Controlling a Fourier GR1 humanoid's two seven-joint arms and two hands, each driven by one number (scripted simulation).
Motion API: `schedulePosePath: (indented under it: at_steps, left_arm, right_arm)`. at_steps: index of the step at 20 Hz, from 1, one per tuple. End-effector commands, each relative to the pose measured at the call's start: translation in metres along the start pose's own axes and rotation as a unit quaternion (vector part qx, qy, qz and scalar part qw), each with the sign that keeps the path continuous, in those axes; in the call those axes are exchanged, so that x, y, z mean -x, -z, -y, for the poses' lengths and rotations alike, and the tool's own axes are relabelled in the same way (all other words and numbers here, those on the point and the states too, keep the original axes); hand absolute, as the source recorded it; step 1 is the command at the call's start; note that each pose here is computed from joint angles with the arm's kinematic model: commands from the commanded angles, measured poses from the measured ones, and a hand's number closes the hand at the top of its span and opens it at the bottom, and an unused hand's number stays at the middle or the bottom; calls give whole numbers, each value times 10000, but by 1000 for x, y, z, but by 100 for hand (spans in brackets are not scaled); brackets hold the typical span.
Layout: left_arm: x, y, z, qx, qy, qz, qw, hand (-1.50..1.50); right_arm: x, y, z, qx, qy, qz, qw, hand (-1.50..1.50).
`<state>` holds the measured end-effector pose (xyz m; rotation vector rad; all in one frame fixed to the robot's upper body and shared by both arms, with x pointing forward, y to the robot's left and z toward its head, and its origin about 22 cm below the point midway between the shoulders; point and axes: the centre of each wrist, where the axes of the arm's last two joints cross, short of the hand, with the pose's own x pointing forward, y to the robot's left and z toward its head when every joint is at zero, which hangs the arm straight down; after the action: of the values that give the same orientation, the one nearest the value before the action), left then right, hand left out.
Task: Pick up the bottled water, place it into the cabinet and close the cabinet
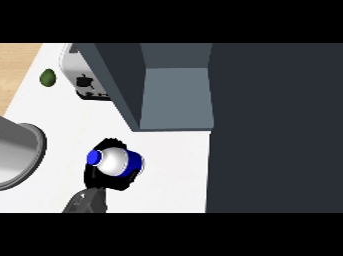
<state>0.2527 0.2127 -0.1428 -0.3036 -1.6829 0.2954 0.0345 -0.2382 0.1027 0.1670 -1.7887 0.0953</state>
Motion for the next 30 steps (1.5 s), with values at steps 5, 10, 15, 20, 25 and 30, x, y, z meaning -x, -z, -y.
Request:
schedulePosePath:
  at_steps: [5,10,15,20,25,30]
  left_arm:
    - [-31,38,79,317,-44,-81,9995,150]
    - [-50,56,117,339,660,355,9966,150]
    - [-66,79,159,438,891,283,9947,150]
    - [-87,112,186,266,1322,313,9904,150]
    - [-95,145,202,17,1648,124,9862,150]
    - [-93,162,194,-292,1719,-96,9846,150]
  right_arm:
    - [-23,-3,1,-36,153,138,9998,-150]
    - [-12,4,5,89,107,146,9998,-150]
    - [-10,-5,4,33,158,125,9998,-150]
    - [-17,-4,8,76,125,171,9997,-150]
    - [-4,8,19,11,83,242,9997,-150]
    - [-22,2,20,-87,65,300,9995,-150]
